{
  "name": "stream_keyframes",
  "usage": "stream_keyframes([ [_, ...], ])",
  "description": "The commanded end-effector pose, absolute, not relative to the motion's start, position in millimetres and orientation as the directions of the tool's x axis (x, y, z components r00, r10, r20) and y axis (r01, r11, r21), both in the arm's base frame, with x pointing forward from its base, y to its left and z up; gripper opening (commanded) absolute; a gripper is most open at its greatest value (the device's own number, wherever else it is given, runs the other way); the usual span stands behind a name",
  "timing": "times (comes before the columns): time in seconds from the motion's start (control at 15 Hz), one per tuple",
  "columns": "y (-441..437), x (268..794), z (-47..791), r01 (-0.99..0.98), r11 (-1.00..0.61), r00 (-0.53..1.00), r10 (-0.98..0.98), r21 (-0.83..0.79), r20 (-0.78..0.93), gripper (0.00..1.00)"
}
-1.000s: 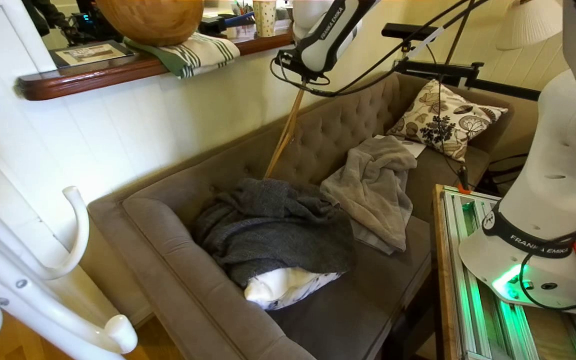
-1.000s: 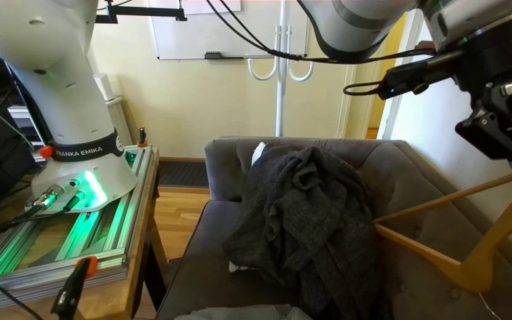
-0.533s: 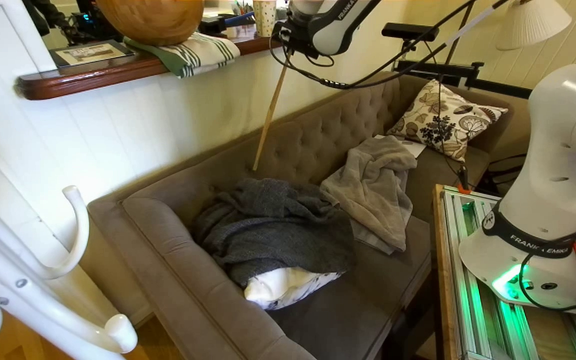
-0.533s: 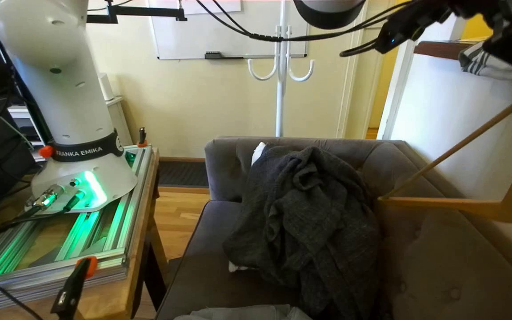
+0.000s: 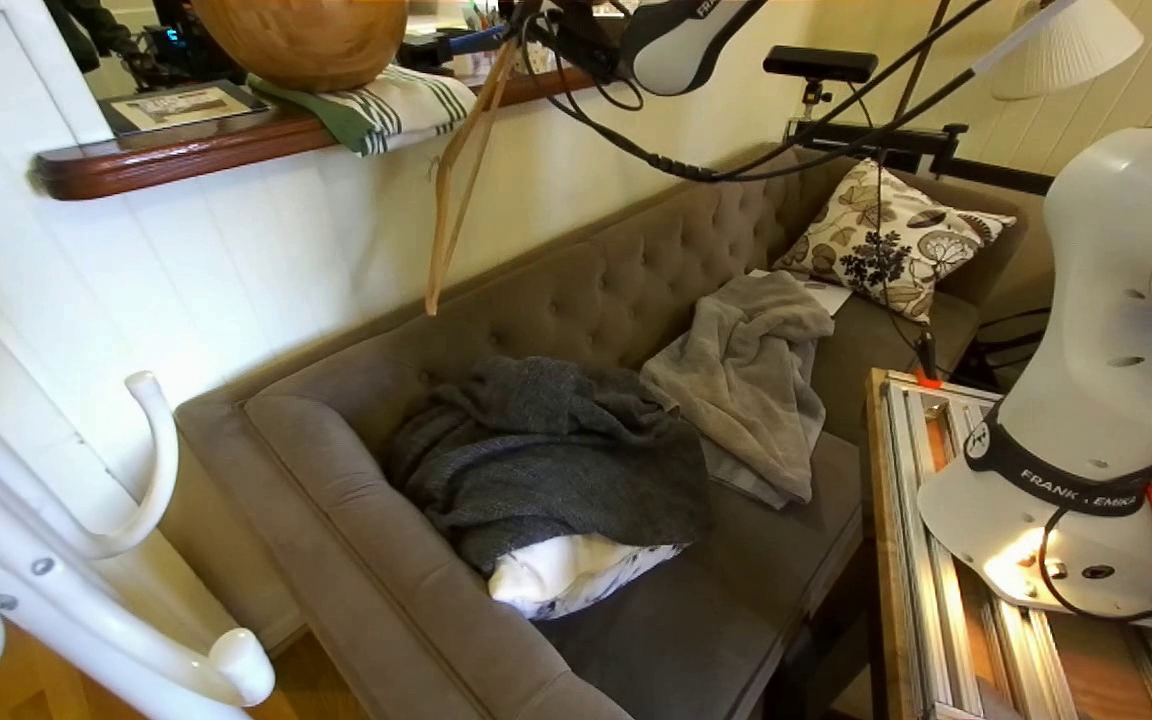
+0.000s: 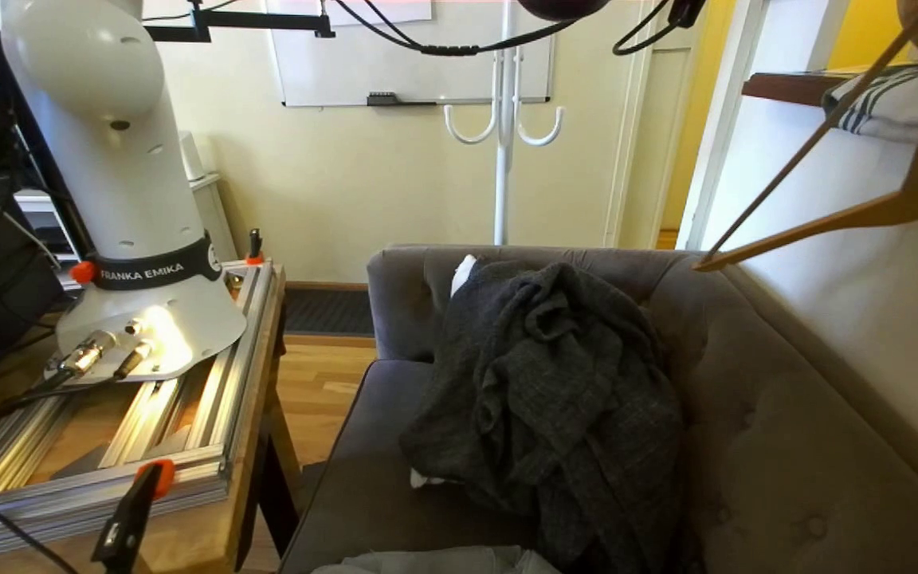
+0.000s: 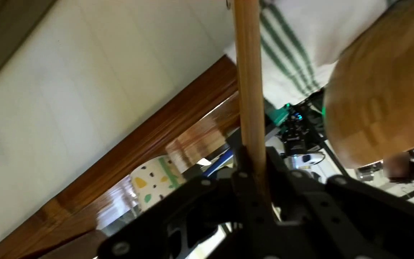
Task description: Pick up the hang wire from the sofa and put it on the stand
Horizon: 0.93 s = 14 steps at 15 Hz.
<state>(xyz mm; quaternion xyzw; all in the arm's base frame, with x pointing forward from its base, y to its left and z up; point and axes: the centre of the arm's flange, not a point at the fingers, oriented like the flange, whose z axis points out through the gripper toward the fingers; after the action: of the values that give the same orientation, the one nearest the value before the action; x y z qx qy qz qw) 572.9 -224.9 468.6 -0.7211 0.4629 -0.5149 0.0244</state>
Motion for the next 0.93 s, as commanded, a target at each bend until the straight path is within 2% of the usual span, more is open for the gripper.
stream_keyframes([
  [0.0,-212.6,573.3,467.2,-0.611,-0.586,0.053,-0.702,-0.533,0.711,0.04],
  [0.07,-205.6,574.1,465.1,-0.601,-0.59,0.062,-0.707,-0.539,0.705,0.15],
  [0.33,-211.8,572.6,462.4,-0.614,-0.585,0.058,-0.703,-0.53,0.708,0.15],
  [0.4,-212.1,572.5,462.4,-0.614,-0.585,0.058,-0.703,-0.53,0.709,0.04],
  [0.6,-185.4,567.0,448.5,-0.556,-0.694,0.235,-0.659,-0.458,0.715,0.04],
  [0.87,-122.2,549.6,454.2,-0.389,-0.807,0.345,-0.574,-0.443,0.743,0.04],
])
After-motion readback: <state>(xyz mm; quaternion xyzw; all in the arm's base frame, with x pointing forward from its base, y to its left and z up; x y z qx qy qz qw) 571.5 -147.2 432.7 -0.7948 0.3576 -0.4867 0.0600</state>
